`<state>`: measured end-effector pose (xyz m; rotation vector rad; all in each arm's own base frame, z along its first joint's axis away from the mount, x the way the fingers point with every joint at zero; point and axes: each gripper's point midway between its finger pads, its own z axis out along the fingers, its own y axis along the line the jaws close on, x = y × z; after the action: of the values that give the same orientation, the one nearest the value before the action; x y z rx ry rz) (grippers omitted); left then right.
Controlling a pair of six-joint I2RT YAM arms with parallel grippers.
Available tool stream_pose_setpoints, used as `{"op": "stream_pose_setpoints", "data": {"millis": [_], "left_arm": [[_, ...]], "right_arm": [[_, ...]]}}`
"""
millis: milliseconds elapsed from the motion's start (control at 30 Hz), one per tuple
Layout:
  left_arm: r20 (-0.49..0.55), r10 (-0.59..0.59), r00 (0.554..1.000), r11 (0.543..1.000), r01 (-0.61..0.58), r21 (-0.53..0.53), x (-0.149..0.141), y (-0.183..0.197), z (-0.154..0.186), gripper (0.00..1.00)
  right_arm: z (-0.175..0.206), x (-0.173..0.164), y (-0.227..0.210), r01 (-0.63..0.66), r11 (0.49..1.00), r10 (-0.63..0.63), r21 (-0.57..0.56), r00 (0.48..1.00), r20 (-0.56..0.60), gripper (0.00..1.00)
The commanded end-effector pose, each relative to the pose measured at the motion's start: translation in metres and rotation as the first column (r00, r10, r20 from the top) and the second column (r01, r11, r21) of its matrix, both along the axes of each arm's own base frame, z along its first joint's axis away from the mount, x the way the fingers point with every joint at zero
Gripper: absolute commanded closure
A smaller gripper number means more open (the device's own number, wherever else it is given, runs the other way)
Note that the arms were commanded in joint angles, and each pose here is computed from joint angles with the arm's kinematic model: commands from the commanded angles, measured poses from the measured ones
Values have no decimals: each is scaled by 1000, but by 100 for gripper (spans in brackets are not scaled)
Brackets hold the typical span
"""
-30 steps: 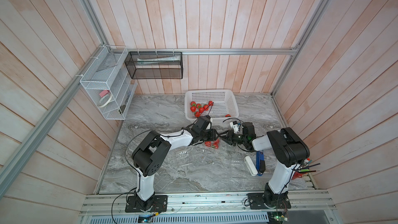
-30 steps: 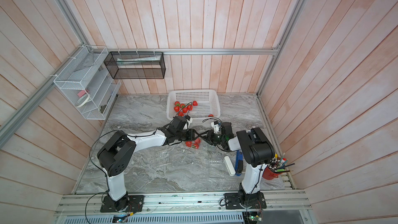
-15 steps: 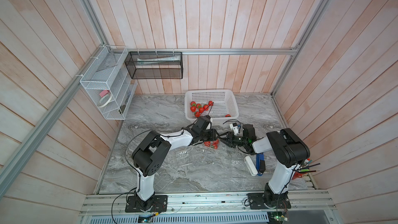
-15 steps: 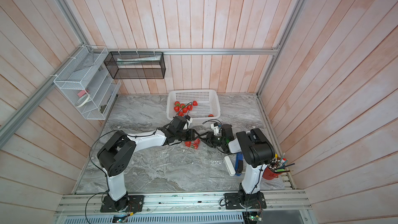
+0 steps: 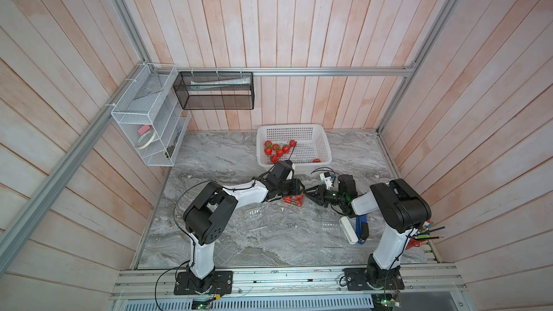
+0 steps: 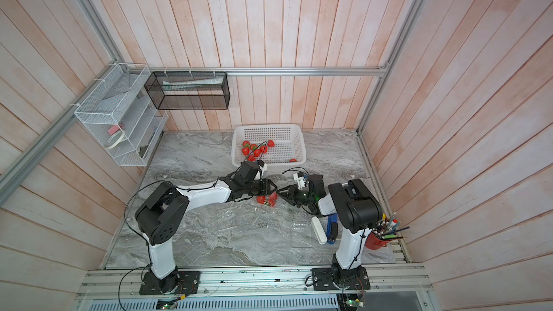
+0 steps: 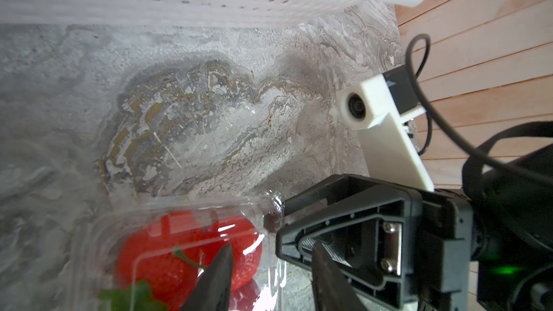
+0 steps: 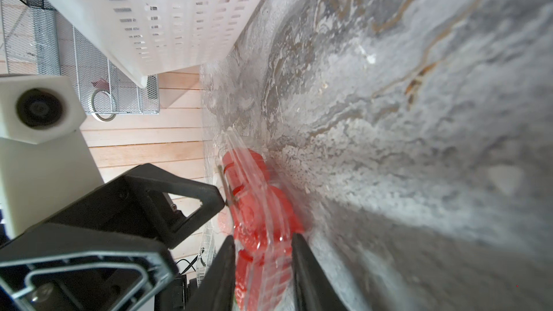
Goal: Pack strawberries into containers
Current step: Close the packing box at the center of the board.
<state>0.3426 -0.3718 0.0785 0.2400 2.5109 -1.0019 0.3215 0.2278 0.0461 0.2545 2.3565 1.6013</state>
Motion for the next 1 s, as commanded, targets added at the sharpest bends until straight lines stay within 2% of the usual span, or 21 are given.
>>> {"op": "stream_pose_setpoints", "data": {"millis": [0, 167, 267, 400, 700, 867, 900, 967], "left_arm": [[-45, 8, 999, 999, -6, 40, -7, 5, -22, 54], [-41, 7, 999, 999, -5, 39, -6, 5, -22, 54], [-44, 5, 999, 999, -3, 42, -7, 5, -24, 54], [-51, 5, 999, 999, -2, 40, -9, 6, -27, 55], [-53, 5, 999, 999, -3, 35, -9, 6, -27, 57], [-57, 5, 998, 999, -3, 33, -10, 6, -28, 57], [-58, 3, 998, 1000, -2, 31, -10, 5, -27, 57], [-61, 2, 998, 1000, 0, 31, -11, 5, -28, 57]], "right_arm": [[0, -4, 4, -25, 1000, 25, 17, 1000, 11, 71], [-1, -2, 4, -25, 1000, 25, 19, 1000, 12, 74], [-1, -1, 5, -23, 999, 23, 25, 1000, 10, 67], [2, 3, 7, -21, 999, 20, 42, 1000, 16, 65], [7, 11, 9, -9, 998, 7, 58, 1000, 26, 71], [12, 16, 9, -3, 998, 0, 64, 999, 36, 60], [12, 17, 10, -4, 998, 2, 64, 999, 38, 61], [12, 18, 11, -6, 998, 3, 62, 999, 38, 69]]}}
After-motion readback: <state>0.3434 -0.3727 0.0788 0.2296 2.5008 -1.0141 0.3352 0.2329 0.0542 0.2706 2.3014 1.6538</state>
